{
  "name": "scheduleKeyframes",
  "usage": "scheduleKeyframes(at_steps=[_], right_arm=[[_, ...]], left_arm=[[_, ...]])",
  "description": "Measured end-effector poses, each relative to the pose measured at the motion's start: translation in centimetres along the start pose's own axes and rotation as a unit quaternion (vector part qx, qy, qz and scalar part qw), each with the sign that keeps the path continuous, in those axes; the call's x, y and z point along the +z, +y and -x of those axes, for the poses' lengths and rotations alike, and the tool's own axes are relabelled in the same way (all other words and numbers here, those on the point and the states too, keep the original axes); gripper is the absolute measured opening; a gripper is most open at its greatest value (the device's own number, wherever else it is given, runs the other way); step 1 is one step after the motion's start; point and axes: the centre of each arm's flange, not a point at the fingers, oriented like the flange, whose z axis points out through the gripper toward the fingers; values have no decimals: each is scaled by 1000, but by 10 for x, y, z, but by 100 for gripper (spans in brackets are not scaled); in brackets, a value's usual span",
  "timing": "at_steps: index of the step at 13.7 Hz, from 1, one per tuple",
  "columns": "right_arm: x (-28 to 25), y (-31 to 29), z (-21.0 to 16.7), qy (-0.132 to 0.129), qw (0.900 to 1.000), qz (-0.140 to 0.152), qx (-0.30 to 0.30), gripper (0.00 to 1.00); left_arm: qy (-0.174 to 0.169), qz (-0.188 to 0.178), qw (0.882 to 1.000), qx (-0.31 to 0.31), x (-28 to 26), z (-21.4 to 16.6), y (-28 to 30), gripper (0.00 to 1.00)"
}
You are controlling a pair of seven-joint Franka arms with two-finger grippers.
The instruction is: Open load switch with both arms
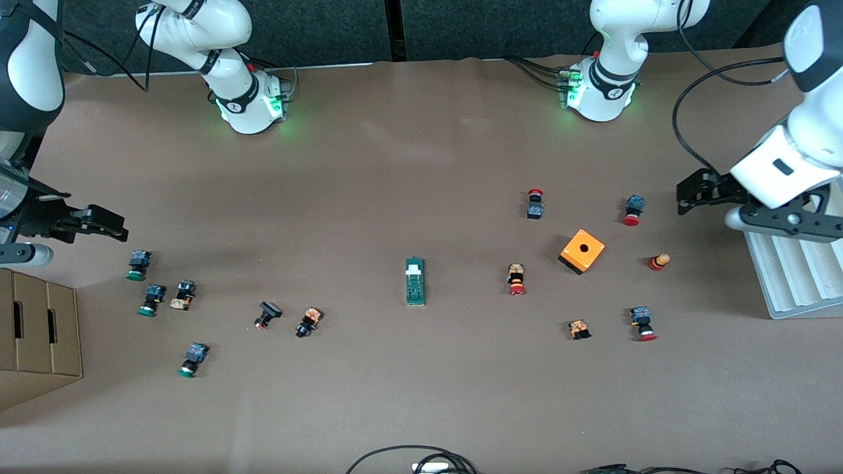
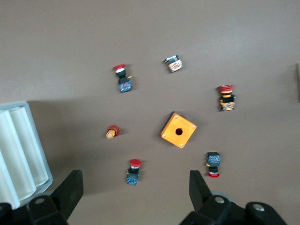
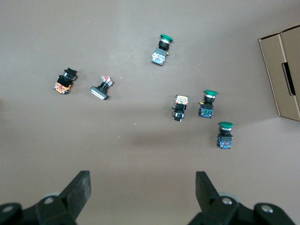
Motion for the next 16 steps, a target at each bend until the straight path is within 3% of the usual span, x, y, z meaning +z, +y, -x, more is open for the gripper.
scheduleKeyframes(at_steps=[4,16], right_arm=[[-1,0,-1,4,1000,0,0,100],[-1,-2,-1,6,1000,0,-2,100]], left_arm=[[8,-2,1000,-26,4,17,-29,100],[0,-1,1000,-30,6,20,-29,100]])
